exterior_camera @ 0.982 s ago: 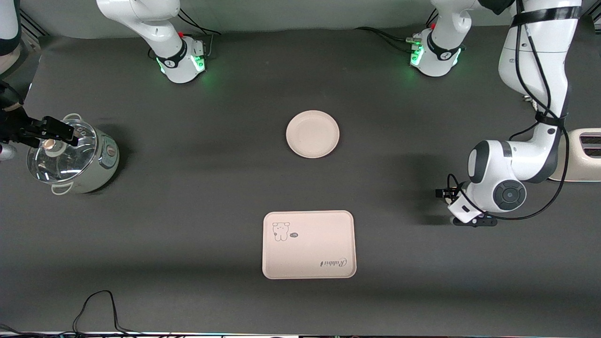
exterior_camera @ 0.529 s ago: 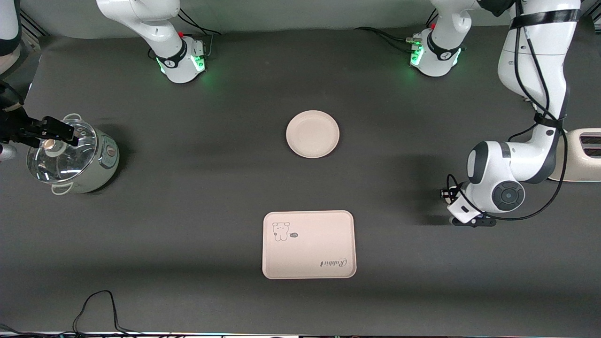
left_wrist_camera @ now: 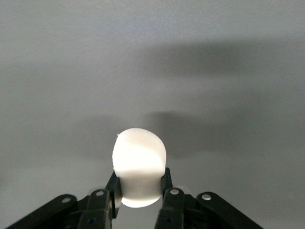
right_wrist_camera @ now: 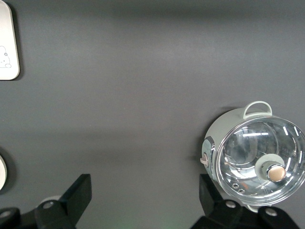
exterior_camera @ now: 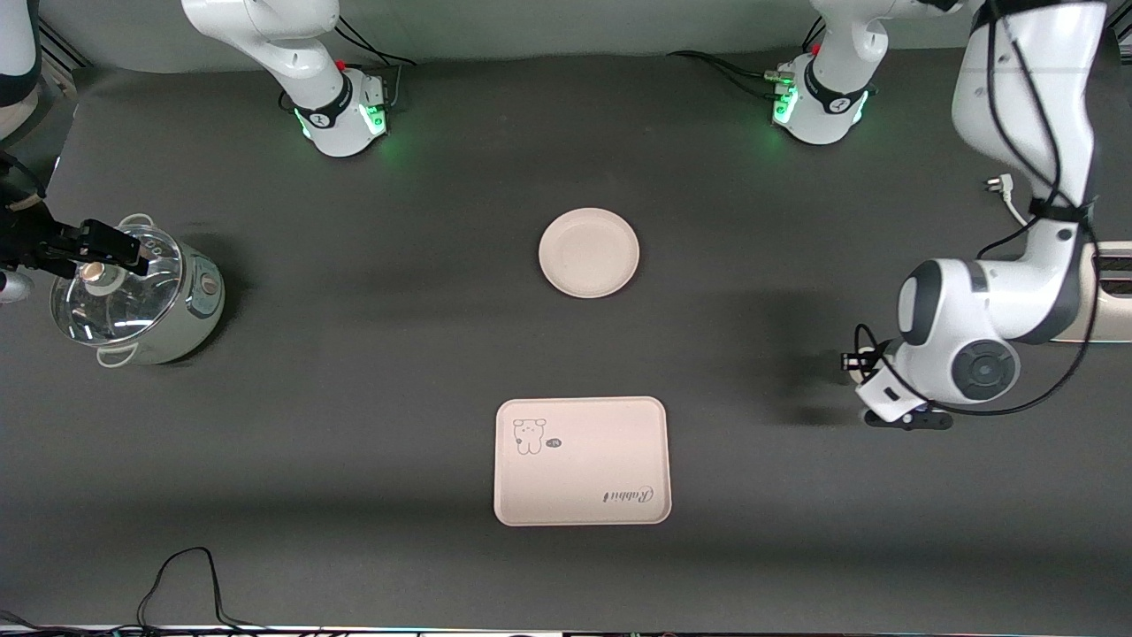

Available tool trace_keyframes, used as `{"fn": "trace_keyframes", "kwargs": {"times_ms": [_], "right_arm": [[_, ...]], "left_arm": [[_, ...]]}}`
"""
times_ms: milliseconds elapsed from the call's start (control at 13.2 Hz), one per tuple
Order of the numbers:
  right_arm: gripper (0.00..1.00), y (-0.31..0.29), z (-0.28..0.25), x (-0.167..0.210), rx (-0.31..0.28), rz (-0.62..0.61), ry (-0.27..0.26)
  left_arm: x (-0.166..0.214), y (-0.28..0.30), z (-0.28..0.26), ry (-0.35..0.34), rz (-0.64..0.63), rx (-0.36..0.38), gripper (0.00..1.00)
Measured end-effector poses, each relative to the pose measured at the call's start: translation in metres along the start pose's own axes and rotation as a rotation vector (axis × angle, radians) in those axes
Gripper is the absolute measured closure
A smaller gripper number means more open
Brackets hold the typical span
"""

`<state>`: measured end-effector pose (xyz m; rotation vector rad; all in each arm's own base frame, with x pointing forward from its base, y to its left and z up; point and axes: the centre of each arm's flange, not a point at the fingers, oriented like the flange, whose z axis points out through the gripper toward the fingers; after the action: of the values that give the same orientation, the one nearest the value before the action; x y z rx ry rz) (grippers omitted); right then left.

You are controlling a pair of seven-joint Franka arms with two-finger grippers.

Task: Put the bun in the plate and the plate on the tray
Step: 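Close the left gripper on the white bun, then carry the bun with the left gripper over the white plate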

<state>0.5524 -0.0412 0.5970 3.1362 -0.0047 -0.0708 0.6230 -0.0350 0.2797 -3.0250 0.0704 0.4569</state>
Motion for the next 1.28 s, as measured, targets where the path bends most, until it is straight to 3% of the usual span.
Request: {"fn": "trace_keyframes", "kwargs": {"times_ms": [302,529,680,907,1284], "right_arm": [[0.0,0.0,0.0,0.0,0.0,0.0,-0.001],[0.0,0.0,0.0,0.0,0.0,-0.001,-0.001],[0.0,0.0,0.0,0.0,0.0,-0.001,-0.001],[0.0,0.0,0.0,0.0,0.0,0.0,-0.001],[0.0,0.001,0.001,0.0,0.0,0.001,-0.001]], "left_arm": [[-0.076,-0.02,-0.173,-0.055,-0.016,-0.003,0.66],[-0.136,-0.027,-0.265,0.032,-0.019,-0.014,0.64],[-0.156,-0.021,-0.286,0.068,-0.005,-0.043,0.64],[-0.157,0.013,-0.289,0.072,-0.009,-0.11,0.64],[-0.155,0.186,-0.275,0.115,-0.16,-0.14,0.64]]}}
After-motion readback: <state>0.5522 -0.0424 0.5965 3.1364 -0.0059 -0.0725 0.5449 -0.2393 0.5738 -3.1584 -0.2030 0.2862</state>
